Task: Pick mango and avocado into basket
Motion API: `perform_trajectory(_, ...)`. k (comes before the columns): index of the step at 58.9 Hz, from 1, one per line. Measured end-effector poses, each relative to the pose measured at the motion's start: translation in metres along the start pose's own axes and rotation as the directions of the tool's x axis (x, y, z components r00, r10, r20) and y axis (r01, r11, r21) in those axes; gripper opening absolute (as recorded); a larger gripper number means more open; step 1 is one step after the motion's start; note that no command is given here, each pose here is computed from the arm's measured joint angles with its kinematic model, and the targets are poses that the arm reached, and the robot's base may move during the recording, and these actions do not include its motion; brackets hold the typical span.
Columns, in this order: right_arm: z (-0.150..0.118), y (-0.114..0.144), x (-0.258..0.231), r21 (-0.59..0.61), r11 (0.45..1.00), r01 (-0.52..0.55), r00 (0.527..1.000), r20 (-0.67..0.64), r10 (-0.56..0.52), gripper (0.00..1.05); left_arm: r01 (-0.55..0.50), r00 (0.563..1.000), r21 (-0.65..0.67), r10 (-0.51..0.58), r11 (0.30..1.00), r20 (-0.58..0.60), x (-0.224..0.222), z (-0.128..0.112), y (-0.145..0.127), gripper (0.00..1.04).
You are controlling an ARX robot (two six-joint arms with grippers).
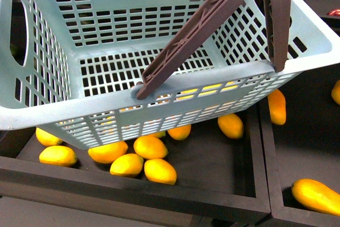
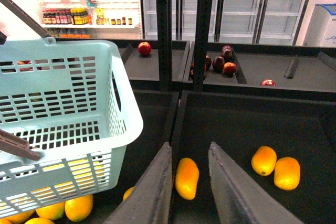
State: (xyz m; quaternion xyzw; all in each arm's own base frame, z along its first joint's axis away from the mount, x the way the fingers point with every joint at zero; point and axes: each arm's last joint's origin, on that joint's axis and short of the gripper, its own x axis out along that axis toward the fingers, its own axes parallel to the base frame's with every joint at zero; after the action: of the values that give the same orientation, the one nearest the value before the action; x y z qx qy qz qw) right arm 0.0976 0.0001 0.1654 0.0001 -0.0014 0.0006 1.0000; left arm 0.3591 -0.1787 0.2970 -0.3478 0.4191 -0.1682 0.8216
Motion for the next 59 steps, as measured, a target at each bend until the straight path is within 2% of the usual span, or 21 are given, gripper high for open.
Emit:
perform_trajectory(24,-0.0001,-0.0001,0.0000,0.001,1.000,0.004,1.000,-0.001,-0.004,0.98,0.003,1.000,0.010,-0.003,1.000,-0.006,0.0010,-0.0031,-0.0025,0.05)
perform_trajectory(37,-0.0002,-0.0001,0.0000,0.000,1.000,0.003,1.000,-0.002,-0.003,0.97,0.019,1.000,0.003,-0.019,1.000,-0.025,0.0013,-0.0043,-0.0036,0.05)
perform_trajectory(59,-0.0003,0.0000,-0.0001,0.000,1.000,0.000,1.000,-0.003,0.000,0.97,-0.011,1.000,0.000,0.011,1.000,0.011,0.0002,0.0015,0.0016,0.05)
